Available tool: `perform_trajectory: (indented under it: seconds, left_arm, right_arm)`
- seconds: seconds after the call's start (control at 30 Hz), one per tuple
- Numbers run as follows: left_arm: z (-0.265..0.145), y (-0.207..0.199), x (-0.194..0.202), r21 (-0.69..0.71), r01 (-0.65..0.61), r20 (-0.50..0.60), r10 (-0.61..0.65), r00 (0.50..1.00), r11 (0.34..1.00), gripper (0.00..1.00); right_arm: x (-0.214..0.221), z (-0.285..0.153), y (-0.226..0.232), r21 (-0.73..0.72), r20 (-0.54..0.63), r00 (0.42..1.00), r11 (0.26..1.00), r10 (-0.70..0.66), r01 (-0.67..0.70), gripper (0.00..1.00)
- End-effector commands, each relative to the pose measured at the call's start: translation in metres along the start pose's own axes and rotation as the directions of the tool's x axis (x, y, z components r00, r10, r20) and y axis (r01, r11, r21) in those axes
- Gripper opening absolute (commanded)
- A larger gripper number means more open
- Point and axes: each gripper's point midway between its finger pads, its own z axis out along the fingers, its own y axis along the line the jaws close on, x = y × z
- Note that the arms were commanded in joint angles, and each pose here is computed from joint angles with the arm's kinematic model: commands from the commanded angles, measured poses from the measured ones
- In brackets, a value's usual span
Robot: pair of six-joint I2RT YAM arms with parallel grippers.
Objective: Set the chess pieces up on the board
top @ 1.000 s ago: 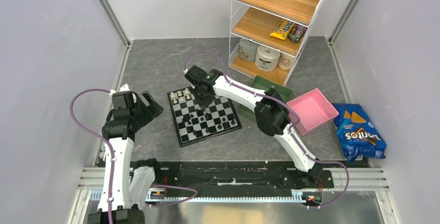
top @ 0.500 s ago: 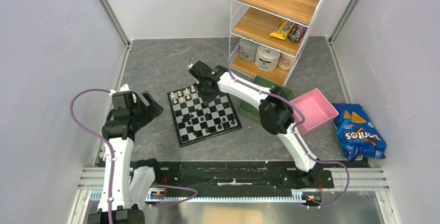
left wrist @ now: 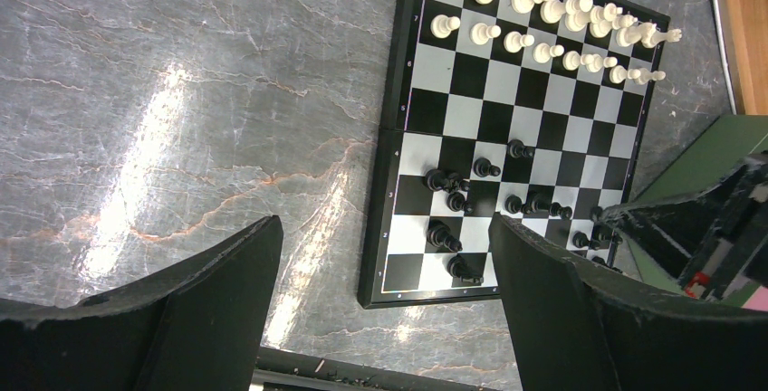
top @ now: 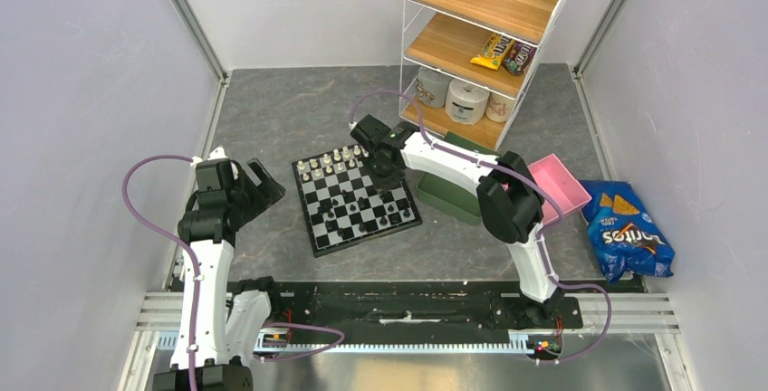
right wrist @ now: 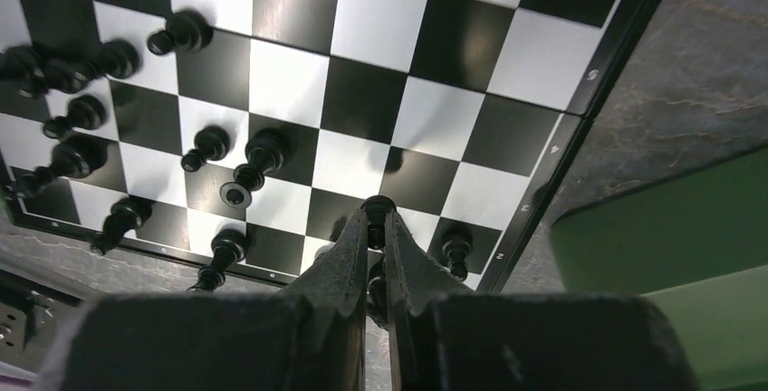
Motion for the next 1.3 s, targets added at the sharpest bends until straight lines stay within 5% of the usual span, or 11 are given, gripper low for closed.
perform_trajectory:
  seconds: [0.0, 0.9, 1.27]
  left_arm:
    - [0.001, -0.005, -0.006, 0.022, 0.013, 0.022, -0.014, 1.000, 1.000, 0.91]
    - [0.001, -0.005, -0.005, 0.021, 0.014, 0.022, -0.015, 1.000, 1.000, 0.91]
    - [0.001, -0.005, -0.005, 0.020, 0.014, 0.022, -0.015, 1.000, 1.000, 0.91]
  right_arm:
    - [-0.001, -0.011, 0.016, -0.044, 0.042, 0.999, 0.999, -0.008, 0.009, 0.11]
    - [0.025, -0.001, 0.033, -0.079, -0.013, 1.000, 0.997, -0.005, 0.004, 0.12]
    - [0.022, -0.004, 0.031, -0.064, 0.005, 1.000, 0.998, -0.014, 0.014, 0.28]
